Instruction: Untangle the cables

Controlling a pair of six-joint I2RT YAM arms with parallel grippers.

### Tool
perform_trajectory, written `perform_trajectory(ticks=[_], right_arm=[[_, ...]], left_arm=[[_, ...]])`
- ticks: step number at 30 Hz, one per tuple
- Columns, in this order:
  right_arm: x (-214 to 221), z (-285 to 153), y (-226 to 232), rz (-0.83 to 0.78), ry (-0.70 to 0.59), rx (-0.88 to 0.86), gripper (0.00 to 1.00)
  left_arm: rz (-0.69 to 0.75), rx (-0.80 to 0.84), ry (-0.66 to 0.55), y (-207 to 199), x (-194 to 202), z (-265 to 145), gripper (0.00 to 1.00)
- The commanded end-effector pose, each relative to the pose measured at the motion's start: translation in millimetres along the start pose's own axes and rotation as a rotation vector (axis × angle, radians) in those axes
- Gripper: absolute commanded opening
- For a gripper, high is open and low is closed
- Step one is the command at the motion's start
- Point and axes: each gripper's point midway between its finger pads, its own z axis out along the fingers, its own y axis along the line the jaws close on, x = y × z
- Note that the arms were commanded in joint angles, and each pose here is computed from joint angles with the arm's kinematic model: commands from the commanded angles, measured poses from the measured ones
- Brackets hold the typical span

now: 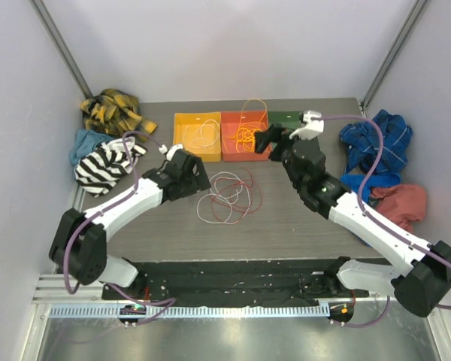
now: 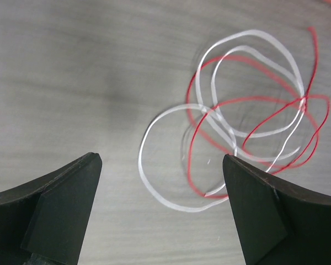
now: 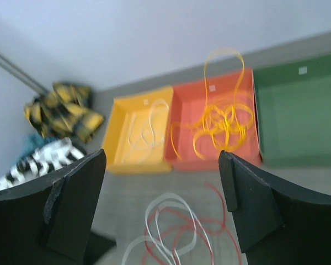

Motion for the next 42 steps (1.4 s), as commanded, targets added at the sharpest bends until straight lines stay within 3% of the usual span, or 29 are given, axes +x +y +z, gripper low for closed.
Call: perform_trajectory(ticks=[1, 7, 14, 24, 30, 33, 39, 42], right_arm=[[56, -33, -17, 0.005, 0.151, -0.018, 0.91], [68, -65, -34, -0.020, 0.187, -0.023, 0.90], [66, -77, -49, -0.071, 0.181, -0.004, 0.90], [75, -76, -57, -0.097, 0.196, 0.018, 0.90], [74, -77, -57, -0.098, 0.191, 0.021, 0.89], [74, -77, -58, -0.096, 0.189, 0.022, 0.89], [76, -78, -58, -0.092, 0.195, 0.017, 0.89], [82, -79, -62, -0.090, 0.206, 0.025, 0.89]], left_arm=[[0.102, -0.002, -0.101, -28, -39, 29, 0.97], [0.151, -0.039, -0.118, -52, -63, 63, 0.89], [0.195, -0.059, -0.057, -52, -48, 99, 0.73], [0.235, -0.067, -0.025, -48, -35, 121, 0.58], [0.301, -0.170, 0.007, -28, -29, 134, 0.26], [0.320, -0.216, 0.027, -16, -22, 137, 0.02], [0.278, -0.192, -0.006, -18, -31, 109, 0.00], [0.231, -0.058, -0.106, -51, -71, 50, 0.00]])
